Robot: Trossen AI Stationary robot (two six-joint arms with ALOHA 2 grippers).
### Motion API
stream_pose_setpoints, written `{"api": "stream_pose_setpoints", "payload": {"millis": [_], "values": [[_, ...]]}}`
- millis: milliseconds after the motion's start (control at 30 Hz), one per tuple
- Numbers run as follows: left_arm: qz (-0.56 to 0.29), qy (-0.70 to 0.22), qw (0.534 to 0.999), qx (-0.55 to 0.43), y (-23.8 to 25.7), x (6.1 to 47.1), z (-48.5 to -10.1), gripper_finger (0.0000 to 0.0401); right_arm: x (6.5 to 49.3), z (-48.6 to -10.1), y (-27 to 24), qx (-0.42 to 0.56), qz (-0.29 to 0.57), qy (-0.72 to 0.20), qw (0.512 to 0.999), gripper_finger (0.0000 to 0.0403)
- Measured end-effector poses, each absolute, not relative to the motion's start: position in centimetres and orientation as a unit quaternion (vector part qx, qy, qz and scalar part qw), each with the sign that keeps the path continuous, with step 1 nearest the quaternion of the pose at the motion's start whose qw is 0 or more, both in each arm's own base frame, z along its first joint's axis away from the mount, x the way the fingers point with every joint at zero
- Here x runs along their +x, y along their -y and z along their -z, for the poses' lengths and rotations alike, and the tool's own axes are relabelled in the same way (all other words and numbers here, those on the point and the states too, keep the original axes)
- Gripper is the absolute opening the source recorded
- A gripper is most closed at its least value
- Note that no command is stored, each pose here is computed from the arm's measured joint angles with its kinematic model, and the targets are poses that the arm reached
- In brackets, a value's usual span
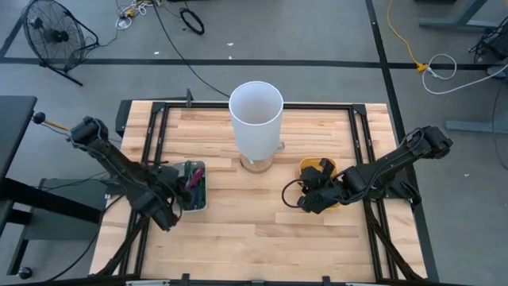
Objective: Pick & Place USB Port
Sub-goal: Put the green patterned USB charger into the gray bin
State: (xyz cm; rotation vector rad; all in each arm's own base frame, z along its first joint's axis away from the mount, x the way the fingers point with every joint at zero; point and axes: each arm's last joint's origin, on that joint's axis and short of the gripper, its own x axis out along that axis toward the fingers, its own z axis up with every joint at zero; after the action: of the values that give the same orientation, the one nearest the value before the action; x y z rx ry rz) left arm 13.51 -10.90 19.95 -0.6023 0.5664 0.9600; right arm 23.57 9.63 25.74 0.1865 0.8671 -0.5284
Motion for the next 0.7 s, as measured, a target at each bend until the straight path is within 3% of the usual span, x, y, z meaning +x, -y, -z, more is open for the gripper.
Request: {"api": "stream_pose_setpoints", "payload": {"millis": [400, 700], "values": [[-0.421, -0.292, 0.813, -0.277, 10.2, 14.8, -17.7, 0.0026, 23.6, -25.7, -9.6, 0.089, 0.253, -0.414, 0.87, 0.0091], [-0.423, -0.292, 0.817, -0.261, 9.9, 14.9, -17.8, 0.0098, 23.6, -25.7, -9.6, 0.088, 0.252, -0.415, 0.87, 0.0091]]}}
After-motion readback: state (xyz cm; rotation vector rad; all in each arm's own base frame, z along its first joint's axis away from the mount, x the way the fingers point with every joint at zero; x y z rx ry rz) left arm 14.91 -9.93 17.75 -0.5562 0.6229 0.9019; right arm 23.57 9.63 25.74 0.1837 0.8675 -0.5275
